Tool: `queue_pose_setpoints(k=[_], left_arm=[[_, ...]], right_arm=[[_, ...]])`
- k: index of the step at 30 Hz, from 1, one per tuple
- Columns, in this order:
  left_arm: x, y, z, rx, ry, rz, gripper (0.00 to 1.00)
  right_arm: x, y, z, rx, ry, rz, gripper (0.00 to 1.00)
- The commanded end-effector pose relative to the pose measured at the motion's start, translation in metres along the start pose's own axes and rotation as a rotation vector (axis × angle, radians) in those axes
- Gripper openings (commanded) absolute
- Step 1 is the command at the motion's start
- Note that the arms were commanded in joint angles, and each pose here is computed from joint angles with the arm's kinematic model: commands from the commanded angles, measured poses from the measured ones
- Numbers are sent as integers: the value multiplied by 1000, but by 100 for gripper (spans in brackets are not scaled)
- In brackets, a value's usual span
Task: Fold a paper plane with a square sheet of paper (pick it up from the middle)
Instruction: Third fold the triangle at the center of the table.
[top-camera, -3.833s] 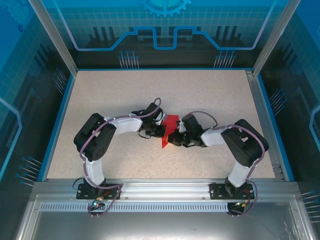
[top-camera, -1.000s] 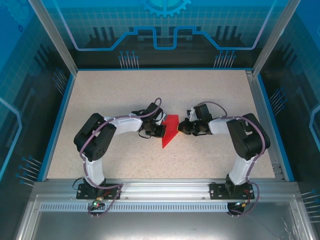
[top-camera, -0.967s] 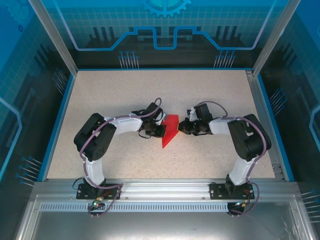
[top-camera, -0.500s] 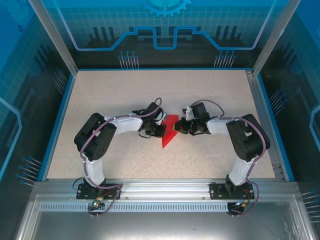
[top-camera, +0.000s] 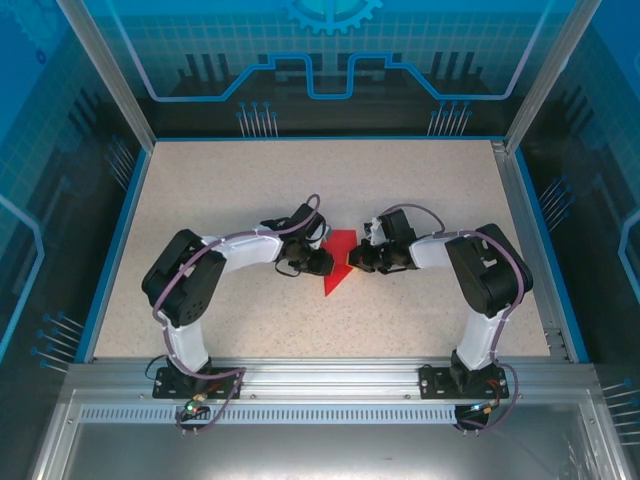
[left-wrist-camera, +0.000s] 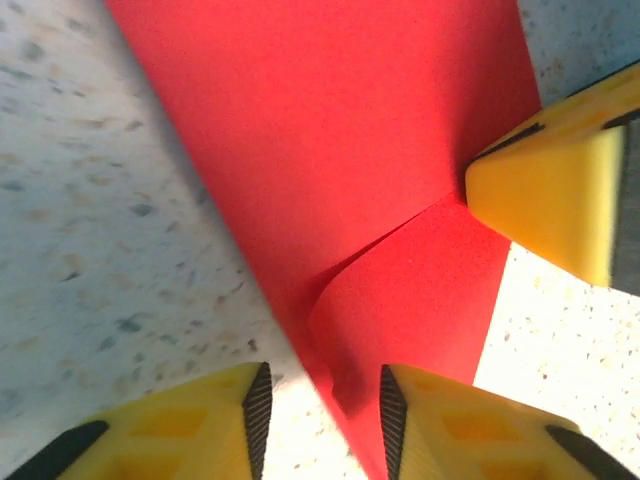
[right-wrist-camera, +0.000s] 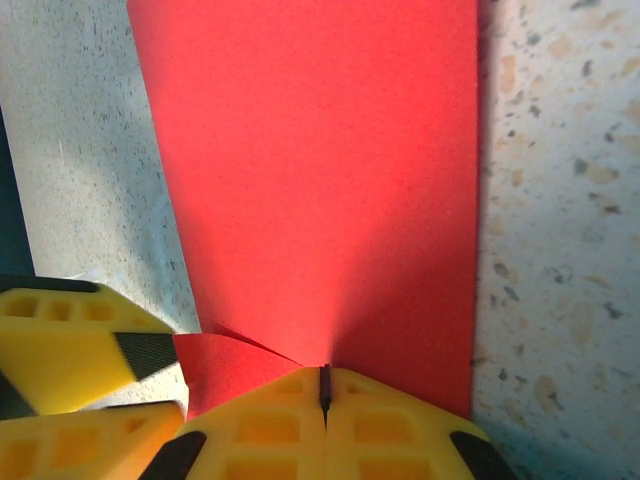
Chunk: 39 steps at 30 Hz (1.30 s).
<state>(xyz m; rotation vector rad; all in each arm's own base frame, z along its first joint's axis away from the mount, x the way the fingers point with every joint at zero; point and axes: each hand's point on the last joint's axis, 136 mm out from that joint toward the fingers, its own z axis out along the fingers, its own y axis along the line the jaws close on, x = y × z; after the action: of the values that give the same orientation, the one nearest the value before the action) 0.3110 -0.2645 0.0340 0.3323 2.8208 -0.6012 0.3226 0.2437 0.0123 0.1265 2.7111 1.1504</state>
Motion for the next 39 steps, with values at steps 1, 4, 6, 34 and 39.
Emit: queue_pose_setpoints(k=[1,4,6,34,39], left_arm=[[-9,-5,-31,-20,-44,-74,42],[-7,-11,-41,7,-46,-122,40],[-5,-27,-45,106,-42,-143,35],[60,-39,25,272,167,-292,11],[37,-54,6,338,80,-272,12]], right_arm=[[15,-20,5,82,29,38,0],[16,-20,5,91,25,35,0],[16,-21,5,94,26,38,0],[14,-22,4,122,30,32,1],[14,-22,1,130,27,30,1]])
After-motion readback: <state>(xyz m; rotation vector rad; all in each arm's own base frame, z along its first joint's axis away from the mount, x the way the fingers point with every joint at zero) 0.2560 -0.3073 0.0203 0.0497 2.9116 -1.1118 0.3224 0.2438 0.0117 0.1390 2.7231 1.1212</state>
